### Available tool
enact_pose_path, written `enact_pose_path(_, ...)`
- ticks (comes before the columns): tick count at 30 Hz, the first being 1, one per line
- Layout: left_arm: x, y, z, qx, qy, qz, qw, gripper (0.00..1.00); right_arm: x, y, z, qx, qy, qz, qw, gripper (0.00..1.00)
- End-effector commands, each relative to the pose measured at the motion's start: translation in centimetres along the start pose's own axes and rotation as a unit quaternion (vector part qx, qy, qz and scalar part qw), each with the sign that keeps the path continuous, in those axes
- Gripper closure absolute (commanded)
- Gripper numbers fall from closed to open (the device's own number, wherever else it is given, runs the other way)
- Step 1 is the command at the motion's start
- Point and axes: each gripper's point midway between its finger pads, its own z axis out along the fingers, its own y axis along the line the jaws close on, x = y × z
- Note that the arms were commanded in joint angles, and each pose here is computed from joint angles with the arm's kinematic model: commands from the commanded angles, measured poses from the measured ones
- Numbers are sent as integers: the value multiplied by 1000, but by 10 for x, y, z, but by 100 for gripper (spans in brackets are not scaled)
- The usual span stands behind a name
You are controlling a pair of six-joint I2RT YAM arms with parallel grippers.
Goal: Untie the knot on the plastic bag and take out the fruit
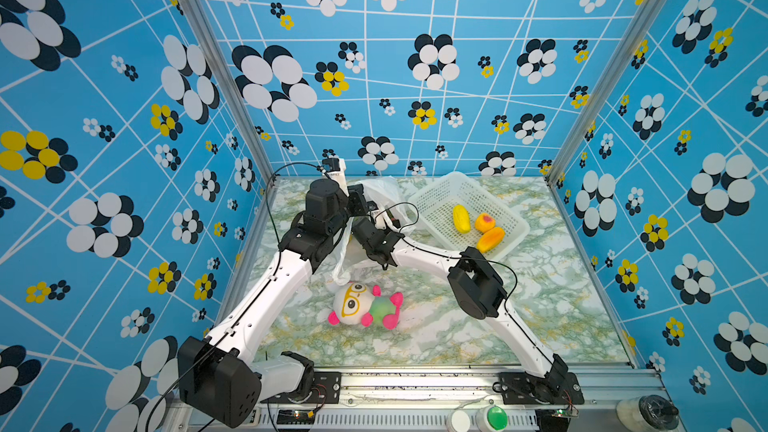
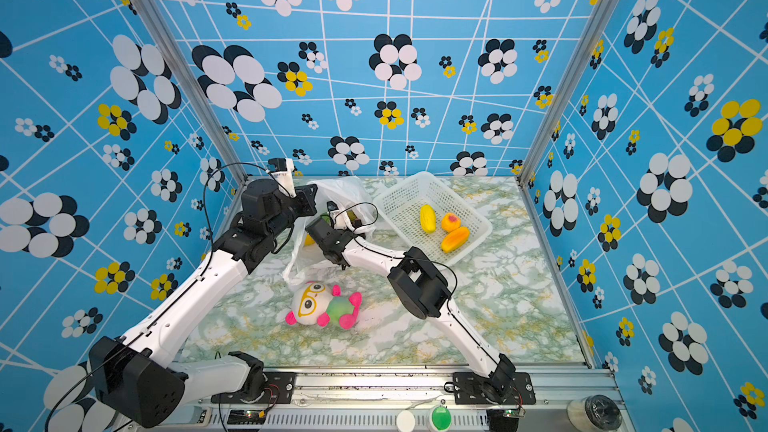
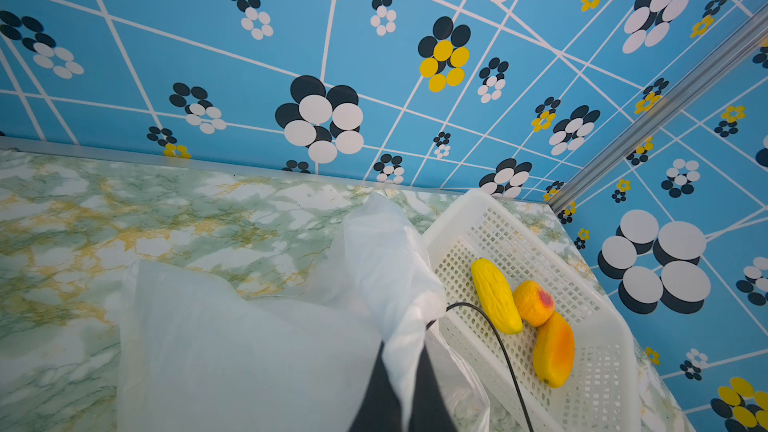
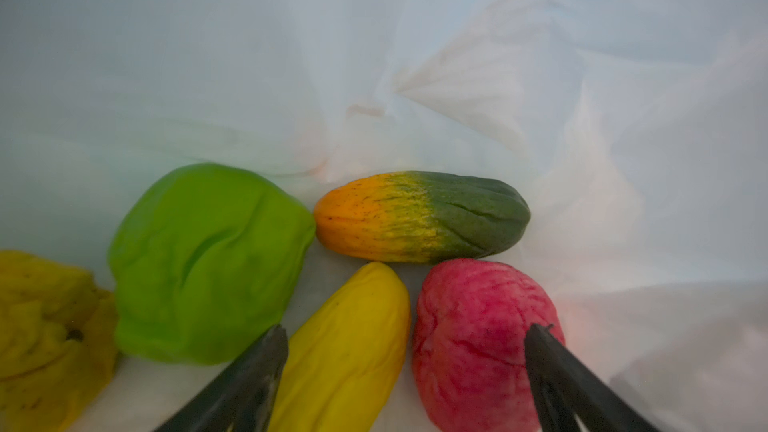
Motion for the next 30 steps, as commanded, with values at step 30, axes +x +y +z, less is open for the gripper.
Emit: enact_pose_path(30,-11,-2,-10,6,-21,-2,1000,100,3,-47,30,18,66,35,997,16)
